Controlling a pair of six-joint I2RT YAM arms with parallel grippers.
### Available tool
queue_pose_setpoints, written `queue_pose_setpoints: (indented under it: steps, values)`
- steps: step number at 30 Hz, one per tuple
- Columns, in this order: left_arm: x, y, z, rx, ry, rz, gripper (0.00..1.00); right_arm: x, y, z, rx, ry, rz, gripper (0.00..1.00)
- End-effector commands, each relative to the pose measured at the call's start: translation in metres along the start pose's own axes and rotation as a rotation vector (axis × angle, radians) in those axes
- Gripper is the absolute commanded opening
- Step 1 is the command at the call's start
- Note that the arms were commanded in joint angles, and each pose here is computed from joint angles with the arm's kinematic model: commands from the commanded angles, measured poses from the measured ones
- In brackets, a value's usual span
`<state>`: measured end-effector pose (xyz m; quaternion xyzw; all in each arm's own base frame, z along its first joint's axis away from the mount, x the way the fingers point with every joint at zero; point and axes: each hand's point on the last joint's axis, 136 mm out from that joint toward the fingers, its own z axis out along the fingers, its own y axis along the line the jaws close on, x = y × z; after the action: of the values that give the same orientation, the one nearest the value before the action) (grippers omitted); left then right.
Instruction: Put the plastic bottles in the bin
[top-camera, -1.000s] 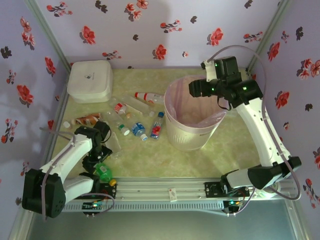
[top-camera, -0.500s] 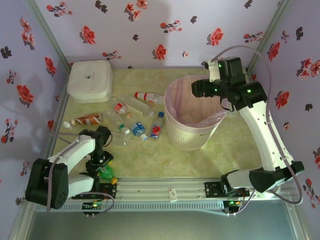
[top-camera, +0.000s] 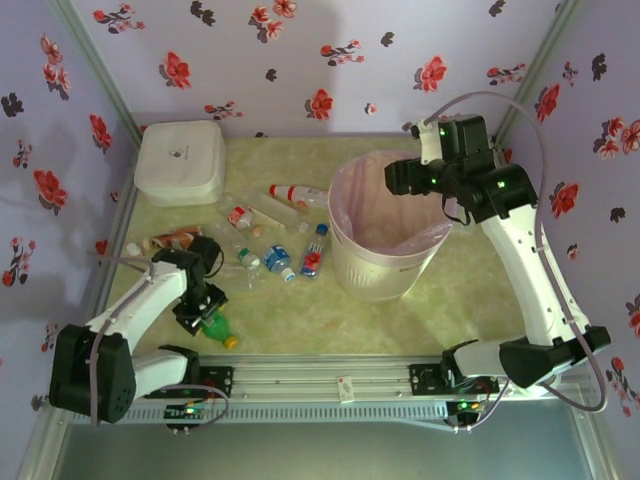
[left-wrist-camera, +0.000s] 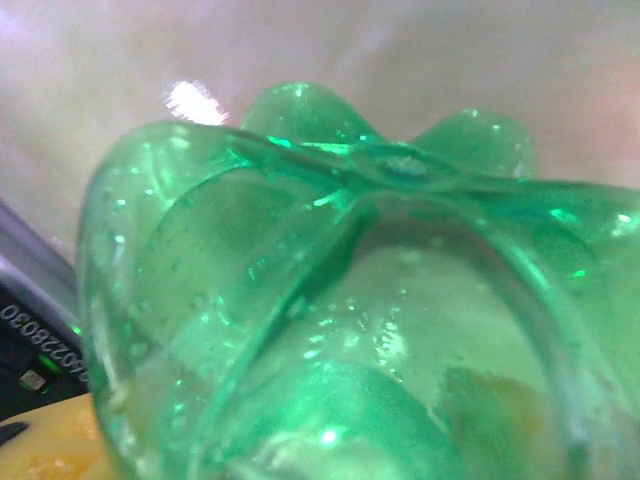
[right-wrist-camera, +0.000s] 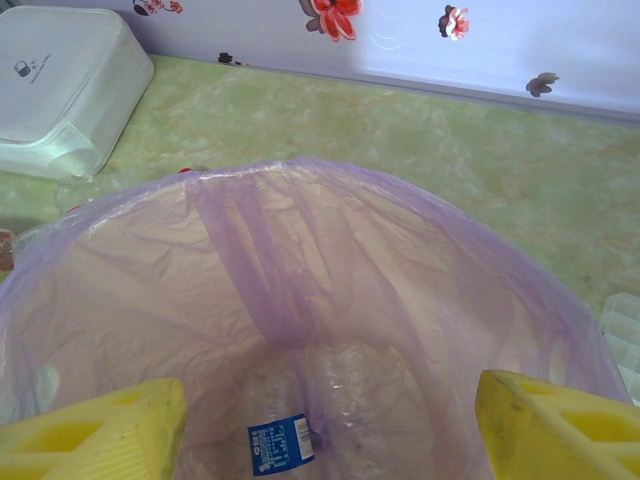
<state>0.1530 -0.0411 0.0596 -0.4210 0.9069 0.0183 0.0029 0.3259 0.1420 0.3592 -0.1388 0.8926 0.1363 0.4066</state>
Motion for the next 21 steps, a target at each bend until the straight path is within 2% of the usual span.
queue_pose_setpoints:
  steps: [1, 5, 9, 10, 13, 15, 17, 21]
  values:
    - [-0.021, -0.017, -0.033, 0.072, -0.101, 0.076, 0.58, 0.007, -0.001, -0.001, -0.004, 0.021, 0.029, 0.77]
    - [-0.044, -0.044, -0.07, 0.137, -0.207, 0.16, 0.54, 0.01, 0.003, -0.002, -0.033, 0.018, 0.045, 0.77]
    - [-0.07, -0.077, -0.11, 0.212, -0.329, 0.26, 0.44, 0.013, 0.009, -0.007, -0.065, 0.012, 0.06, 0.77]
    - [-0.073, -0.087, -0.118, 0.252, -0.353, 0.279, 0.41, 0.012, 0.011, -0.01, -0.078, 0.004, 0.067, 0.77]
    - [-0.074, -0.135, -0.147, 0.5, -0.418, 0.384, 0.31, 0.009, 0.021, -0.016, -0.135, -0.023, 0.083, 0.77]
    - [-0.075, -0.159, -0.165, 0.626, -0.455, 0.419, 0.19, 0.006, 0.025, -0.019, -0.156, -0.033, 0.098, 0.77]
    - [-0.076, -0.173, -0.175, 0.67, -0.47, 0.472, 0.07, 0.005, 0.029, -0.022, -0.177, -0.036, 0.11, 0.77]
    - [-0.071, -0.202, -0.199, 0.774, -0.482, 0.58, 0.03, -0.004, 0.045, -0.03, -0.261, -0.05, 0.105, 0.77]
